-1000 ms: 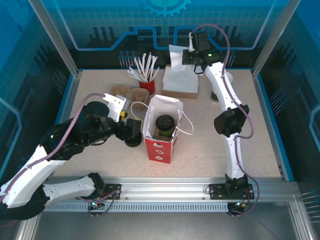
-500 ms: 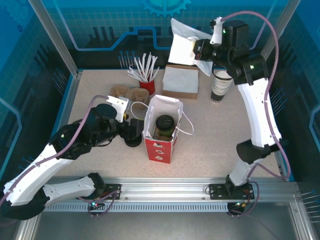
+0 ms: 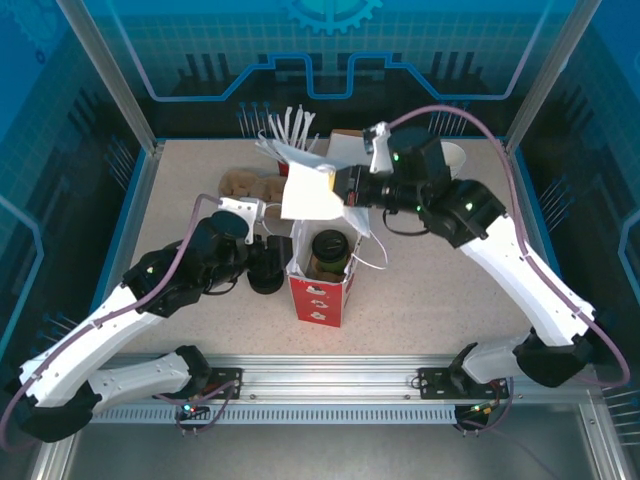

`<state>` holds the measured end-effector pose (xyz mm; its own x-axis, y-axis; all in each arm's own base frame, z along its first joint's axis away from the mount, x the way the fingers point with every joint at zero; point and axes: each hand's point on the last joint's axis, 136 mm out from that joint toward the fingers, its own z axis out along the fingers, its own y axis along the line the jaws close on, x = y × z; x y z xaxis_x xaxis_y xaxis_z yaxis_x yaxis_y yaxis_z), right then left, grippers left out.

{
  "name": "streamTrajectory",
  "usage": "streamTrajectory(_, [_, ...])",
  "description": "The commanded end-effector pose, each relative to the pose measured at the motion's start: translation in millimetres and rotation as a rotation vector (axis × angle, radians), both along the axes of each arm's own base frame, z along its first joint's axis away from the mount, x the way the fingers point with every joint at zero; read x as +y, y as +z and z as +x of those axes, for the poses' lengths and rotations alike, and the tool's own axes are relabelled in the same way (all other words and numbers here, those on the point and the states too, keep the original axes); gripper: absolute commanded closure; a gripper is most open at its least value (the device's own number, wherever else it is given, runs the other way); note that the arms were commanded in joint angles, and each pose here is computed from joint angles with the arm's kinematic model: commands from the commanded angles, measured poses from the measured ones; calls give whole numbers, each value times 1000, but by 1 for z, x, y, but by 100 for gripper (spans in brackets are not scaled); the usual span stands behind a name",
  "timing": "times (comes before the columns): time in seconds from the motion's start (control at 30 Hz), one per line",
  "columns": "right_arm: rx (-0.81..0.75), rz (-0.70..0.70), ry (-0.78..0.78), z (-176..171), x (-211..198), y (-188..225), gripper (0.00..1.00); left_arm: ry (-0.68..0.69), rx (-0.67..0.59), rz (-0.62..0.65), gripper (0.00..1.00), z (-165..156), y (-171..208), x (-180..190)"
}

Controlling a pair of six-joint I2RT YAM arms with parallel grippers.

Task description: Pack the takeout coffee

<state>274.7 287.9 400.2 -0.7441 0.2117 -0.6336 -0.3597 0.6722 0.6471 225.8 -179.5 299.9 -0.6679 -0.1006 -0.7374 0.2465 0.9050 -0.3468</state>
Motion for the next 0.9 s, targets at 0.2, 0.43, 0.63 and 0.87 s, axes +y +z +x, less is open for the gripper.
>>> streamTrajectory(0.2, [-27, 108, -24, -14, 32, -11, 100, 21, 17, -52, 30, 1, -10, -1])
streamTrajectory(0.43, [-22, 24, -64, -13, 34, -43, 100, 19, 25, -44, 30, 0, -16, -1])
streamTrajectory(0.63, [28, -79, -96, -12, 29, -84, 100, 18, 23, -35, 30, 0, -17, 0])
streamTrajectory(0.87, [55, -170, -133, -13, 14, -113, 100, 23, 25, -29, 30, 1, -20, 1])
